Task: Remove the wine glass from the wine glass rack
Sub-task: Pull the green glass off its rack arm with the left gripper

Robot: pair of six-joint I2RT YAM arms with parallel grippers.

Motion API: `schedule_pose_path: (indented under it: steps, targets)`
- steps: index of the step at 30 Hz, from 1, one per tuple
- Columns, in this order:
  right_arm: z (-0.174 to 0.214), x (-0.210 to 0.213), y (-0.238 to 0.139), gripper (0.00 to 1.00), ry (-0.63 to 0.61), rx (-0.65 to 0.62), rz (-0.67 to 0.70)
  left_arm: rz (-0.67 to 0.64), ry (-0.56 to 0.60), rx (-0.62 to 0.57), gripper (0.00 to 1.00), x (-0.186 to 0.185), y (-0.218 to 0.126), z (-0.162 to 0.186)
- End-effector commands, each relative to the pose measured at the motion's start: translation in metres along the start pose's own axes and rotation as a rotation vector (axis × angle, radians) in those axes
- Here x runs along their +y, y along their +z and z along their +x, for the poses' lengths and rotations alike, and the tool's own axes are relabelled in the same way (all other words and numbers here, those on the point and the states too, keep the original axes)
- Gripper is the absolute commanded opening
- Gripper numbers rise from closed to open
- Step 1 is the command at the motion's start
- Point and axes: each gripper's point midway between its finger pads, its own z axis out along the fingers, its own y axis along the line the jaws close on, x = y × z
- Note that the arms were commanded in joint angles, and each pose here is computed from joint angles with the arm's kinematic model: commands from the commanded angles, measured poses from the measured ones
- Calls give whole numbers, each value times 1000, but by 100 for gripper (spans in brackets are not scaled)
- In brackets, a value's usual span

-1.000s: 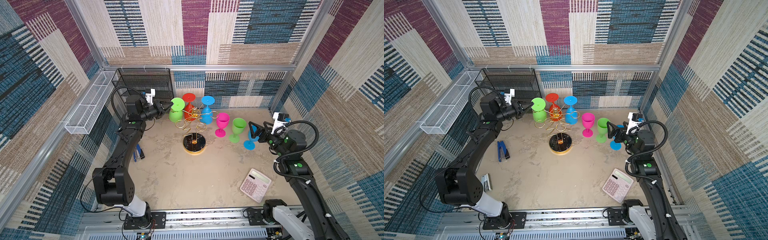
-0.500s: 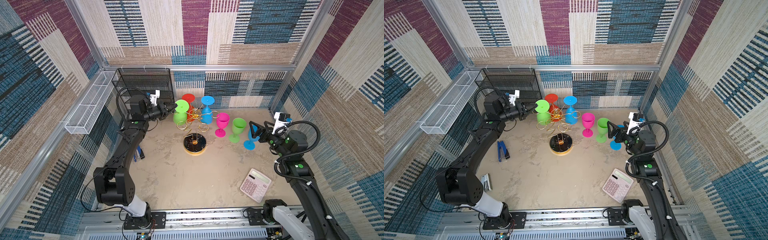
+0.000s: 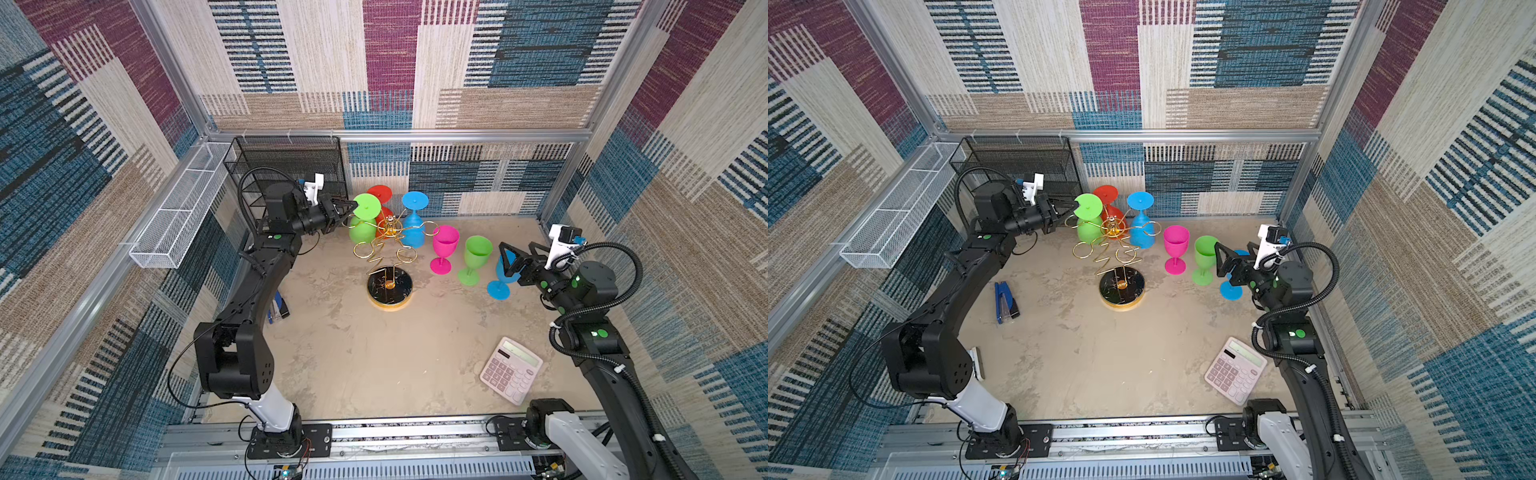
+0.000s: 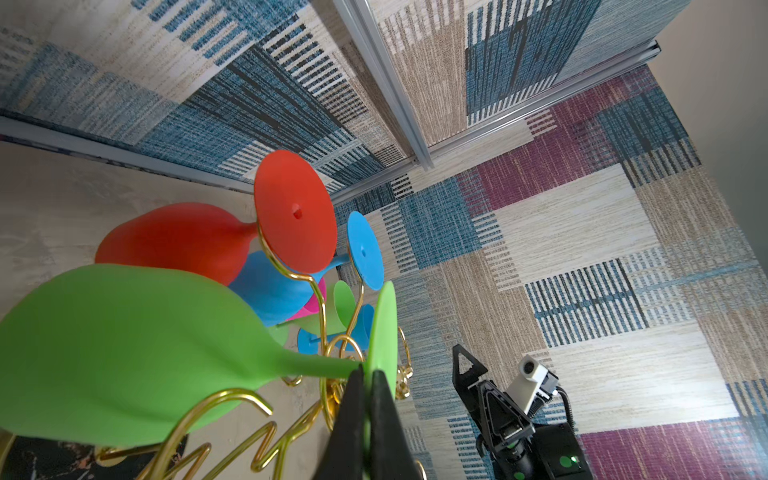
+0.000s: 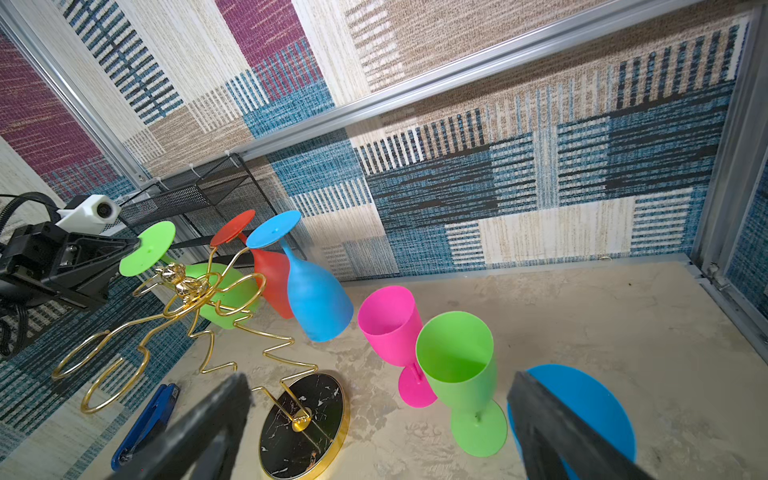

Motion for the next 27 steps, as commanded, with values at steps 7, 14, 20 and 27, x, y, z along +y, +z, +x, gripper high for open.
schedule_pose_path:
  steps: [7,14,20,27]
  targets:
    - [-9,6,-3,99,-6,-24,-16,-5,36,-83,0,0,-15,-24]
    - [-9,6,-4,99,-7,-24,-14,-17,27,-146,0,6,-39,-34]
    - [-9,5,-5,99,-13,-23,-11,-21,30,-166,0,-4,-67,-34]
    - [-10,8,-6,99,-22,-22,-22,-31,-4,-186,0,-5,-111,-11]
